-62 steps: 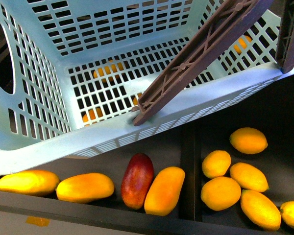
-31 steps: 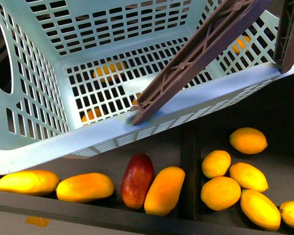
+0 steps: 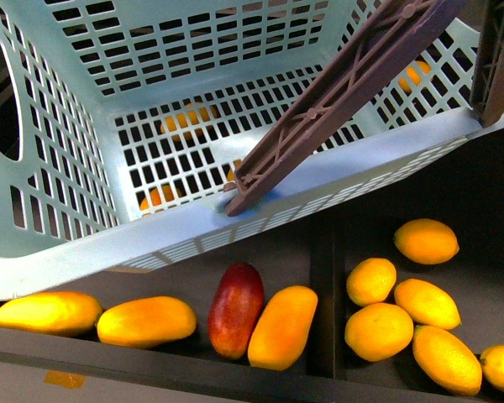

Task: Pick lemon and mango into basket

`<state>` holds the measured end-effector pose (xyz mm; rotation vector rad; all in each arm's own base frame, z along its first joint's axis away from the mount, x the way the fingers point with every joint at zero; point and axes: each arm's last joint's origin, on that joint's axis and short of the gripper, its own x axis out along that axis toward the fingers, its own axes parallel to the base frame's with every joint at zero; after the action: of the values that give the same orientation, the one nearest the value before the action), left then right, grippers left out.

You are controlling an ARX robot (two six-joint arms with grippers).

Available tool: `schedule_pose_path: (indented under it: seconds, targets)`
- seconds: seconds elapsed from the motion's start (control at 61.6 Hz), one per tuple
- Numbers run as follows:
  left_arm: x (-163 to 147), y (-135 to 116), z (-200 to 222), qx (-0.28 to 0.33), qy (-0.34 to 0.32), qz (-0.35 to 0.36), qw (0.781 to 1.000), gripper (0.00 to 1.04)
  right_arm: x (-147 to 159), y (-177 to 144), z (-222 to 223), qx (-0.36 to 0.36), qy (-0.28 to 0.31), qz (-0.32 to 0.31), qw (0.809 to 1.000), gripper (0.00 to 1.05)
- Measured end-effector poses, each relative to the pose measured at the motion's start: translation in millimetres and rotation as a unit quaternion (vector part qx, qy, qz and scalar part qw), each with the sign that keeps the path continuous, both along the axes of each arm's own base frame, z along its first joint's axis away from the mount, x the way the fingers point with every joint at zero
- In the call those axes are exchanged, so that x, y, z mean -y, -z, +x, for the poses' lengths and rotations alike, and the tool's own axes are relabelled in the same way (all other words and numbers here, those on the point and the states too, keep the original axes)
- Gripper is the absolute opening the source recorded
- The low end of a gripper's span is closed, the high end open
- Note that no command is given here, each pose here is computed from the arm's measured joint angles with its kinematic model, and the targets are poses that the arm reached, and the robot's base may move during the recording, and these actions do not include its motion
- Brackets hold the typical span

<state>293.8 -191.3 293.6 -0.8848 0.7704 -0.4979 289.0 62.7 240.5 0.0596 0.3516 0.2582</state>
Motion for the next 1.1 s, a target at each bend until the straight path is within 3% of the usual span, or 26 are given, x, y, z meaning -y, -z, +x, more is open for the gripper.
schedule_pose_path:
  seconds: [0.357,0.682,0.845,1.105]
  targets:
    - [0,0,0,0.0,0.0,0.0,1.0,0.05,-31,16,19,-0.032,-0.013,-0.005,0.999,0.53]
    - [1,1,0,0.001,0.0,0.002,1.0,0.05,-24,8,14,-0.04,0.005,0.021,0.999,0.97]
    - [1,3,1,-0.005,0.001,0.001,1.0,0.05,22,-10,-9,-0.027,0.106,0.041,0.993,0.96]
    - [1,3,1,-0.004,0.003,0.001,1.0,0.05,26,-13,-13,-0.022,0.111,0.046,0.993,0.96]
